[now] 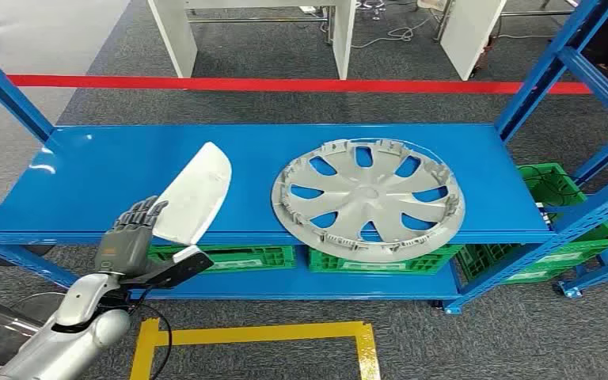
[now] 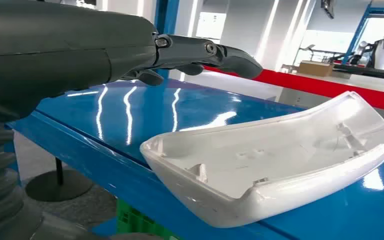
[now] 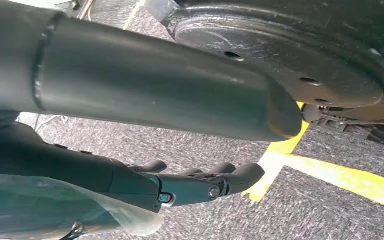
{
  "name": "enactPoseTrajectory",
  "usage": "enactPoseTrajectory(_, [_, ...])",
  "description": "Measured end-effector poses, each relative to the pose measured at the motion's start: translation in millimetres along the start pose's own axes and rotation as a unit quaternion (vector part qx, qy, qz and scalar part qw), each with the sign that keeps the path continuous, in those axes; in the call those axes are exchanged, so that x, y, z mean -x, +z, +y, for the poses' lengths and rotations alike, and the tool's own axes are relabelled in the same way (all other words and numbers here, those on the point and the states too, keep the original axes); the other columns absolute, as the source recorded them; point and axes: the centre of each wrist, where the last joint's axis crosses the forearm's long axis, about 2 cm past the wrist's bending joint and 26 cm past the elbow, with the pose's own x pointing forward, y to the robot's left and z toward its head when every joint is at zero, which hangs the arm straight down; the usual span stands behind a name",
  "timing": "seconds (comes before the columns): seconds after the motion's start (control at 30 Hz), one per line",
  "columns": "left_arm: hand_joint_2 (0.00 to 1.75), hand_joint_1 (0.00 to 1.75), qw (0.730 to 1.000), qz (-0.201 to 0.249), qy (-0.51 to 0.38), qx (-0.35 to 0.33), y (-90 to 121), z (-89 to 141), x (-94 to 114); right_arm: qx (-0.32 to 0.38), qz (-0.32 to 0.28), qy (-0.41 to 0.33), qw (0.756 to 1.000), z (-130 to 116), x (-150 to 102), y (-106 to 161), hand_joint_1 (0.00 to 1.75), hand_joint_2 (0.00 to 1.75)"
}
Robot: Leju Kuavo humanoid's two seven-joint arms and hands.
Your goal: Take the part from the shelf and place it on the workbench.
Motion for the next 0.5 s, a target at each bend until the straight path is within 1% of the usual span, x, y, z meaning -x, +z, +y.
enactPoseTrajectory(0.3, [1.75,0.0,1.0,-0.001,-0.001,0.012,-0.6,-2.4,-1.1,0.001,0.002,0.001,1.0,-0.4,0.2,-0.1,0.0,0.0])
enactPoseTrajectory(0.33, [1.75,0.03,1.0,-0.002,-0.001,0.013,-0.4,-2.9,-1.3,0.001,0.002,0.001,1.0,-0.4,0.2,-0.1,0.0,0.0])
enactPoseTrajectory(0.37, [1.75,0.12,1.0,-0.002,-0.002,0.014,-0.2,-3.4,-1.4,0.001,0.002,0.001,1.0,-0.4,0.2,-0.1,0.0,0.0])
enactPoseTrajectory(0.4, [1.75,0.28,1.0,-0.002,-0.002,0.015,0.0,-3.7,-1.5,0.001,0.002,0.001,1.0,-0.4,0.2,-0.1,0.0,0.0])
enactPoseTrajectory(0.5, [1.75,1.37,1.0,-0.001,0.0,0.019,0.1,-4.7,-1.7,0.002,0.002,0.001,1.0,-0.3,0.2,-0.1,0.0,0.0])
